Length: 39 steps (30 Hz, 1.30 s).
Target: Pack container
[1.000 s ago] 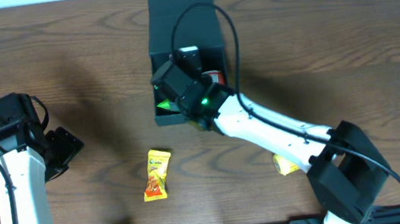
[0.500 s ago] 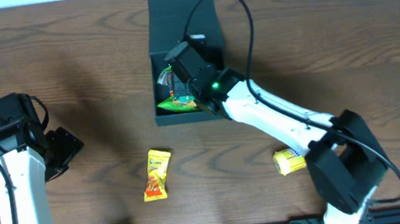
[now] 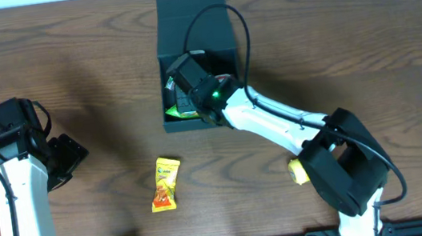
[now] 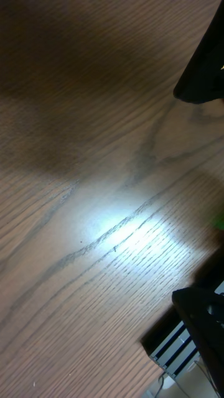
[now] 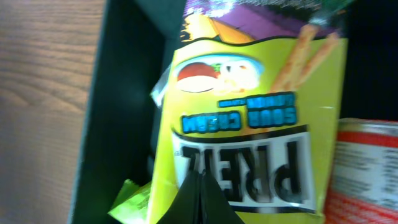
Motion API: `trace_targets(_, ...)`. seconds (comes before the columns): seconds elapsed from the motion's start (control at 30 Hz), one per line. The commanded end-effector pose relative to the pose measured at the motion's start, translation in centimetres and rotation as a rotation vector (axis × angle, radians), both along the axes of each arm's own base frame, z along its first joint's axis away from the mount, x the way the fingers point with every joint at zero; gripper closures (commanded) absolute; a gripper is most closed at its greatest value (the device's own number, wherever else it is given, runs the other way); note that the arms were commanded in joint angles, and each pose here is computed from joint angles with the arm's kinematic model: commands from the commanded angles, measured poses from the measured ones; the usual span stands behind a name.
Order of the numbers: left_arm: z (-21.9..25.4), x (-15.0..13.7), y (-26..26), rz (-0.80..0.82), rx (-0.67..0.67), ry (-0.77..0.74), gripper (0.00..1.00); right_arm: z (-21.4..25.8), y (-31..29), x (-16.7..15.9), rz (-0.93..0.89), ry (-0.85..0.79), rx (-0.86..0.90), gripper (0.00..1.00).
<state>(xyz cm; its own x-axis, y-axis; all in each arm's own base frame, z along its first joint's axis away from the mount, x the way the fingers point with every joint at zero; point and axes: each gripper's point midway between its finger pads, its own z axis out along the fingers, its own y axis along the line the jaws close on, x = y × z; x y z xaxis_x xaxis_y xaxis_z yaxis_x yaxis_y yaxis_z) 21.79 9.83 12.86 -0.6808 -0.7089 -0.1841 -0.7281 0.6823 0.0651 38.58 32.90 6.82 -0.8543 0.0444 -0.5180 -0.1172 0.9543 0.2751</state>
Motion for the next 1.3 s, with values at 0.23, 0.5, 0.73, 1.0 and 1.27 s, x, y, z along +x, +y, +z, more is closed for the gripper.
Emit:
trace_targets(0.23, 0.0, -0.1, 0.3, 0.011, 0.012, 0.009, 0.05, 4.2, -1.8, 1.0, -0.007, -0.098, -0.039, 0.99)
trace_targets(0.5, 0.0, -0.1, 0.3, 0.011, 0.012, 0.009, 0.05, 4.3, -6.1, 1.5, -0.081, -0.117, -0.199, 0.99)
trace_targets(0.73, 0.0, -0.1, 0.3, 0.011, 0.012, 0.009, 0.05, 1.8, -7.0, 1.8, -0.096, -0.076, -0.247, 0.99)
trace_targets(1.0, 0.0, -0.1, 0.3, 0.011, 0.012, 0.009, 0.05, -0.9, -7.1, 1.5, -0.081, -0.029, -0.283, 0.98)
trace_targets(1.27, 0.0, -0.1, 0.3, 0.011, 0.012, 0.009, 0.05, -1.3, -7.7, 1.8, -0.095, -0.025, -0.296, 0.99)
